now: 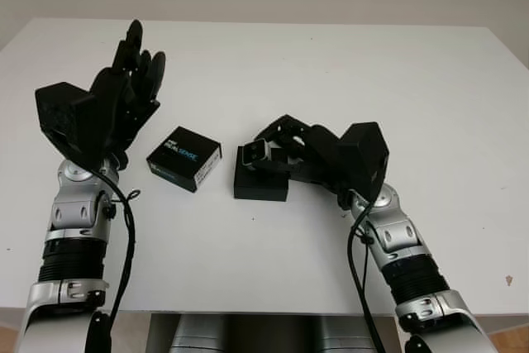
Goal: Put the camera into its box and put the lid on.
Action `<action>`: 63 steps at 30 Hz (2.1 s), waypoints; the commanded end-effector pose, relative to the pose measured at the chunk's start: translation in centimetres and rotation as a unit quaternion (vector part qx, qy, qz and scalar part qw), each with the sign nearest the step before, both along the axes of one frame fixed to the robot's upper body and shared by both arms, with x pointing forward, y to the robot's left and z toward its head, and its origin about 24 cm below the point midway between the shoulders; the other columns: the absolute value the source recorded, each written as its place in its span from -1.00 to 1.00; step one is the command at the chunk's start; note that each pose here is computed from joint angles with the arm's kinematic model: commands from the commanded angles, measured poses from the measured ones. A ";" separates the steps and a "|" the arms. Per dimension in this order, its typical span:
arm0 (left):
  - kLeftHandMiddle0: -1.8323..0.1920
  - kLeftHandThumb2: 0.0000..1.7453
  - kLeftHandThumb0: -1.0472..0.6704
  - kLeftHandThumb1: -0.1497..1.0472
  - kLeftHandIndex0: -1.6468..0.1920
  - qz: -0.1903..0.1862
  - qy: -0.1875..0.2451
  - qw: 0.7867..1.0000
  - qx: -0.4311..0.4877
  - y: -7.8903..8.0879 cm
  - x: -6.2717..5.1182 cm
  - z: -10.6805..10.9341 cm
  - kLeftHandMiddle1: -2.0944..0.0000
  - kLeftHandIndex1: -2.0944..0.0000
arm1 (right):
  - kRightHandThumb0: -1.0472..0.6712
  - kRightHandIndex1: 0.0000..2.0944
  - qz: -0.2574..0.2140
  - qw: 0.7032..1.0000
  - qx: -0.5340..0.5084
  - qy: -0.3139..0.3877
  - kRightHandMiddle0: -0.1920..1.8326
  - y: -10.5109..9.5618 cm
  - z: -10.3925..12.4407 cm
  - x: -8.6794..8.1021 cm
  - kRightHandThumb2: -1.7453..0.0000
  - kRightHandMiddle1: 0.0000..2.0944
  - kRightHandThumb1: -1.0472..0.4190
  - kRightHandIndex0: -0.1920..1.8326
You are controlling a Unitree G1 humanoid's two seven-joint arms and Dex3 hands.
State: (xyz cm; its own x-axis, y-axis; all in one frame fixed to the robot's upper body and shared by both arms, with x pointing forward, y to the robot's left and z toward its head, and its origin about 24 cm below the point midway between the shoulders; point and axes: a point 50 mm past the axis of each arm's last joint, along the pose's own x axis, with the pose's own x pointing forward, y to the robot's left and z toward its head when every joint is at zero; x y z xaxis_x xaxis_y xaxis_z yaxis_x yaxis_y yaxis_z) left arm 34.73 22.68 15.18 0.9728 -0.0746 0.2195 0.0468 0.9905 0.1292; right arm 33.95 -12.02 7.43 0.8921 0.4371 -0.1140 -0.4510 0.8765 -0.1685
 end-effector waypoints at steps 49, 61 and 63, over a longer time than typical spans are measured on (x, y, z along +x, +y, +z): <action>0.92 -0.47 -0.59 1.00 0.93 0.003 -0.002 1.000 0.003 0.2 -0.2 0.3 0.95 0.95 | -0.27 -0.95 -0.007 1.000 -0.015 0.005 -0.55 -1.3 0.3 -0.5 0.94 0.63 -0.83 -0.68; 0.91 -0.48 -0.59 1.00 0.91 0.005 -0.005 1.000 -0.002 0.1 -0.2 0.3 0.95 0.94 | -0.30 -0.94 0.006 1.000 -0.027 0.008 -0.54 -0.7 -0.6 -0.5 0.94 0.63 -0.83 -0.67; 0.92 -0.49 -0.59 1.00 0.92 0.003 -0.004 1.000 -0.003 0.1 -0.2 0.3 0.95 0.94 | -0.31 -0.94 0.008 1.000 -0.029 0.007 -0.53 -0.7 -0.7 -0.5 0.94 0.64 -0.83 -0.66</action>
